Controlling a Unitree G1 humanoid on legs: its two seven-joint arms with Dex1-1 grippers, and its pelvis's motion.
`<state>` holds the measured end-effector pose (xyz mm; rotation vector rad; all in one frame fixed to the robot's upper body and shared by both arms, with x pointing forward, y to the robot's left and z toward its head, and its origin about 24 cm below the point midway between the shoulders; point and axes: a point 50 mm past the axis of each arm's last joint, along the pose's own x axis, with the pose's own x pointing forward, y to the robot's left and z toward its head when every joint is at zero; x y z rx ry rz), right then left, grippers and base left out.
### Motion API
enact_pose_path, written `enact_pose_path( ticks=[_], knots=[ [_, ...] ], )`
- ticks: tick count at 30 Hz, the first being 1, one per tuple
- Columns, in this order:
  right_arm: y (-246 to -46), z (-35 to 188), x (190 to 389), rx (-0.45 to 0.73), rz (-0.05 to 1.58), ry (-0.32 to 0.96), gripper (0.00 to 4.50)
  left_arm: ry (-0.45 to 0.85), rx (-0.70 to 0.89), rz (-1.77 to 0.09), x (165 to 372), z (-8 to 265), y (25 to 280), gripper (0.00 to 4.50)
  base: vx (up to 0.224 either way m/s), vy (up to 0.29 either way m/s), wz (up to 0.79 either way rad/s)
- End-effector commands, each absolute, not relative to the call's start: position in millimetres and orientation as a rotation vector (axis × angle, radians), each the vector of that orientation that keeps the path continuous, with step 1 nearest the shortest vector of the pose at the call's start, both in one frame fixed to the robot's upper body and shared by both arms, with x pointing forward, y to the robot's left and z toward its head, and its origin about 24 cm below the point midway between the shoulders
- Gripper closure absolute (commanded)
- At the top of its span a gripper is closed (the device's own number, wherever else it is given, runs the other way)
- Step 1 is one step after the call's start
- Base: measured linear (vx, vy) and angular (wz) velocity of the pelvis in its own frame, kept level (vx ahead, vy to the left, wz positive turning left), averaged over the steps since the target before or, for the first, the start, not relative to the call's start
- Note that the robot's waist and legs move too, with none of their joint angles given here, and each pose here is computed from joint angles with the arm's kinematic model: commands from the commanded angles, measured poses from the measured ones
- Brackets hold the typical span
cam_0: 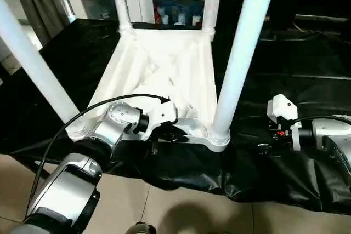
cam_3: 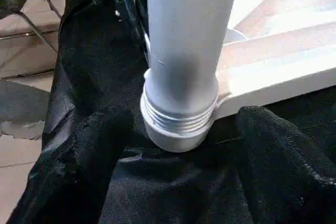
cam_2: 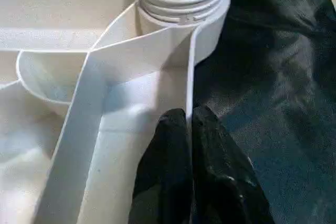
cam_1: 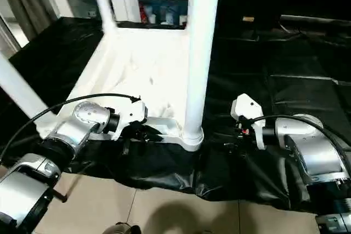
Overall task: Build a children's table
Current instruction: Rotate table base, then rotate leg to tighten
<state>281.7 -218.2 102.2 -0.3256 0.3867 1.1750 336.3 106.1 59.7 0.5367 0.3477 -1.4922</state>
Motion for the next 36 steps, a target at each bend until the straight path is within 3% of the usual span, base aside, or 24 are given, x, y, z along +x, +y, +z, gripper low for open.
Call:
enact_pose_path(
  ticks=[1, 7, 9, 16, 23, 36],
  knots=[
    [-213.4, 105, 280.1, -0.33, 1.203, 0.371, 0.72, 0.436, 0.573, -1.488, 334, 51, 115, 4.45, 0.0, 0.0, 0.0],
    [-195.5, 91, 283.7, -0.269, 1.168, 0.296, 0.36, 0.398, 0.423, -1.416, 332, 47, 105, 4.5, 0.0, 0.0, 0.0],
    [-189.2, 86, 286.1, -0.292, 1.15, 0.276, 0.04, 0.409, 0.402, -1.381, 330, 43, 103, 4.5, 0.0, 0.0, 0.0],
    [-182.5, 80, 296.8, -0.295, 1.083, 0.25, 0.04, 0.418, 0.359, -1.338, 323, 38, 102, 4.5, 0.0, 0.0, 0.0],
    [-183.1, 76, 303.2, -0.323, 1.059, 0.247, 0.04, 0.437, 0.35, -1.271, 316, 38, 120, 4.5, 0.0, 0.0, 0.0],
    [-174.8, 66, 308.1, -0.338, 1.104, 0.258, 1.26, 0.444, 0.355, -1.258, 310, 43, 129, 4.5, 0.0, 0.0, 0.0]
  ],
)
